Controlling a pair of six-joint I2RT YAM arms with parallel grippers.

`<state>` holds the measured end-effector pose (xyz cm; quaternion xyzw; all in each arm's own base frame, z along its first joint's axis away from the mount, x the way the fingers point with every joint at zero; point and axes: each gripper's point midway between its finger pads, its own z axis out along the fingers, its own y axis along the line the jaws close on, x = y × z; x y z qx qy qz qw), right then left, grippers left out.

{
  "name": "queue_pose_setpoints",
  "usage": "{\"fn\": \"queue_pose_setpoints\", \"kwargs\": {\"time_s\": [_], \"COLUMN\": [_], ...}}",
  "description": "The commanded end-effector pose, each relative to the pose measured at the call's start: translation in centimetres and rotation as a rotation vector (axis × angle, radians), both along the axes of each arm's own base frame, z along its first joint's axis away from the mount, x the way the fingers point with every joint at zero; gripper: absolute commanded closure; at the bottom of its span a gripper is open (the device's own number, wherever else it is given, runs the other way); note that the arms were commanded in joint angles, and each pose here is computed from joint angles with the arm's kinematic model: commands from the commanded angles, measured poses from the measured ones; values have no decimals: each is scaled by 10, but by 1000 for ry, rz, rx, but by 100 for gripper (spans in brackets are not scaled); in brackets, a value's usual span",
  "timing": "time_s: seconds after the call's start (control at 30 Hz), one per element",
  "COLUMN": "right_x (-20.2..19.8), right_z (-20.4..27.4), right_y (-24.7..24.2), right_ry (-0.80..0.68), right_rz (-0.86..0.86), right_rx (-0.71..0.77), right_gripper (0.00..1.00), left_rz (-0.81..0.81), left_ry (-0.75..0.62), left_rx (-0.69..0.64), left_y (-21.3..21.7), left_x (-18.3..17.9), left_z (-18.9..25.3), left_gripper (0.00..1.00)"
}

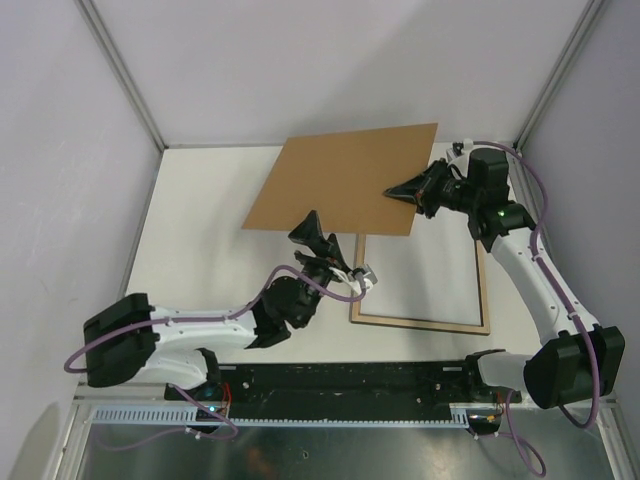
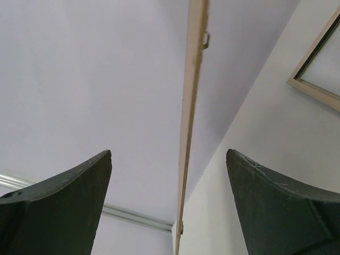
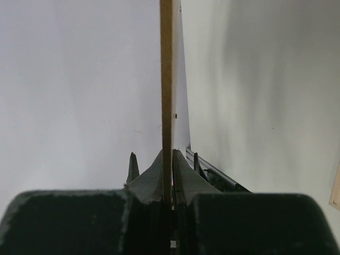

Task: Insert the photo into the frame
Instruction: Pass from the right arm to the left, then turn over the backboard.

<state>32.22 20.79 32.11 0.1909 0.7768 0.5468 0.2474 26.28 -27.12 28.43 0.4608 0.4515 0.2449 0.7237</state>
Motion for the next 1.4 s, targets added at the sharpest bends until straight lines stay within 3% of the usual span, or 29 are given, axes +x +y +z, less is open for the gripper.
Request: {"fn": "queue_pose_setpoints", "kwargs": {"time_s": [0.0,0.13,0.27,0.63,0.7,0.8,0.87,0.97,1.1,1.27,1.37], "right_x": [-11,-12,-13,-13,-14,-13,-13,-11,-6,-8,-17], "right_z": [60,57,54,53,54,53,53,53,57,69,84], "right_y": [5,6,5,7,7,5,4,-2,-19,-56,-82], "right_ry": [-191,-193,-192,-199,-205,-211,-219,-240,-295,-376,-449], "right_rz": [34,40,41,52,52,46,43,17,-49,-201,-325], "right_rx": [45,31,13,12,9,-1,-8,-34,-86,-194,-273], "right_gripper": [100,100,100,100,100,100,92,60,34,17,13], "left_rz": [28,70,89,121,134,138,142,149,161,154,129], "left_ry": [-115,-142,-151,-141,-137,-134,-131,-123,-91,-12,76], "left_rx": [-42,-42,-66,-103,-120,-149,-172,-223,-296,-357,-384], "left_y": [1,5,6,6,7,6,7,9,13,14,9], "left_x": [6,15,19,30,31,32,33,36,41,56,68], "left_z": [28,31,38,43,46,51,54,61,68,75,76], "left_gripper": [8,9,20,90,97,100,100,100,100,100,100]}}
